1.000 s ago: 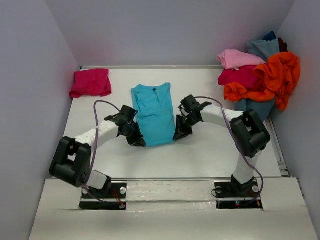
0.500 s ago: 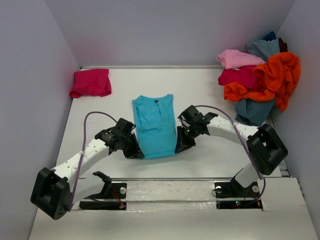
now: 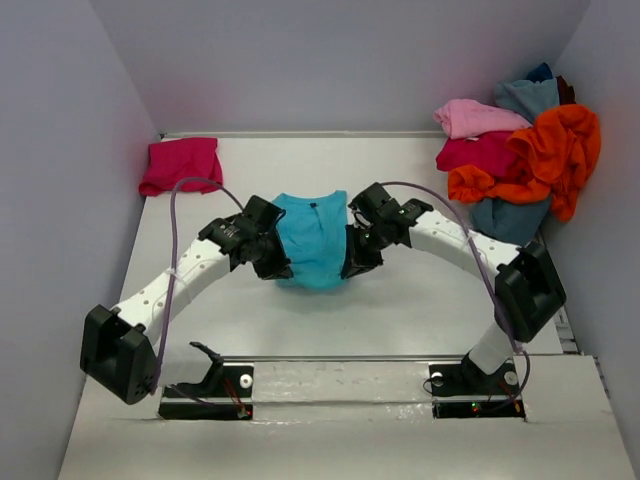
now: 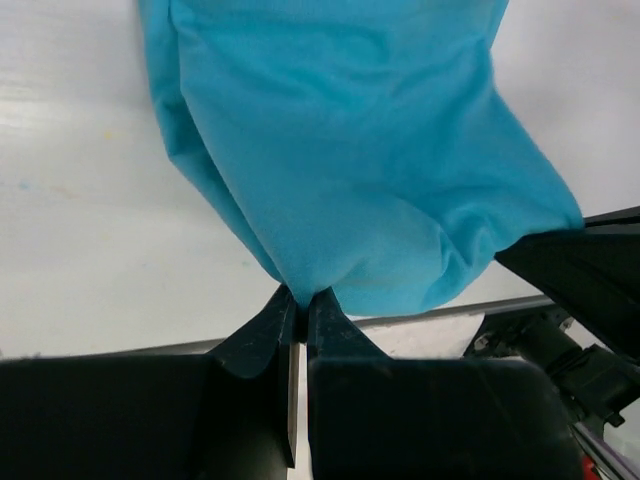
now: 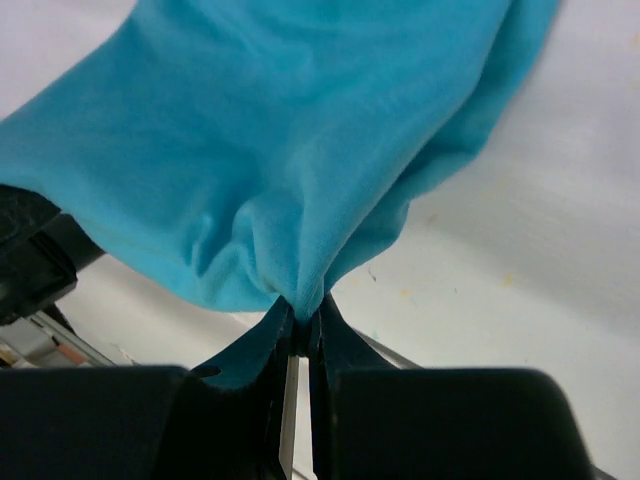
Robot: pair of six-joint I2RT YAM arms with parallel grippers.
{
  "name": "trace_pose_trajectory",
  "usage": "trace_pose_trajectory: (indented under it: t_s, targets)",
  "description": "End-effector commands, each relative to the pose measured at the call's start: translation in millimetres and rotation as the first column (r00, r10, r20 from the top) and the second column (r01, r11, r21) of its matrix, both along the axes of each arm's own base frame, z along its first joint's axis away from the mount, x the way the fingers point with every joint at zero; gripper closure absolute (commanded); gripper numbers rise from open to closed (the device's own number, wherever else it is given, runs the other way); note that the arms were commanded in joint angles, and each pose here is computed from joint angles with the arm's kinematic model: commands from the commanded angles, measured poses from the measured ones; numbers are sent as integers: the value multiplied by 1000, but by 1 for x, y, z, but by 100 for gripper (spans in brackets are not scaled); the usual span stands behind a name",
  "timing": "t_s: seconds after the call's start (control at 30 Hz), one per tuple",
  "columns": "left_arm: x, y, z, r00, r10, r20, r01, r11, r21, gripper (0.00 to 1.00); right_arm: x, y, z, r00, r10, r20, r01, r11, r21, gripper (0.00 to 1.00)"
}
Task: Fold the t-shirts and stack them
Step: Fold the tshirt
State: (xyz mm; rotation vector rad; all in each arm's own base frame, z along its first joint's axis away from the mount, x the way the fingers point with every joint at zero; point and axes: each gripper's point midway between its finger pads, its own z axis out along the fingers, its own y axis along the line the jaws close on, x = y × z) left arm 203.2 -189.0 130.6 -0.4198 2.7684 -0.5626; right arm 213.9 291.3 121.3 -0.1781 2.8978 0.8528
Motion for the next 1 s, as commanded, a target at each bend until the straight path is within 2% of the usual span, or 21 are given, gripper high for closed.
trace_pose_trajectory:
  t_s: [0.0, 0.2, 0.53, 0.97]
  targets:
    - [34, -1, 18, 996, -11, 83, 6, 998, 56, 94, 30, 14, 14, 997, 3, 72, -2, 1000, -22, 93]
    - [74, -6, 33, 991, -6, 134, -3, 998, 64, 94, 69, 17, 23, 994, -24, 107, 29, 999, -45, 93]
    - [141, 19, 61, 975, 53, 214, -74, 993, 91, 94, 132, 16, 55, 981, -71, 180, 76, 997, -26, 93]
    - [194, 25, 67, 968, 68, 240, -96, 989, 108, 94, 191, 11, 52, 971, -117, 207, 123, 992, -20, 93]
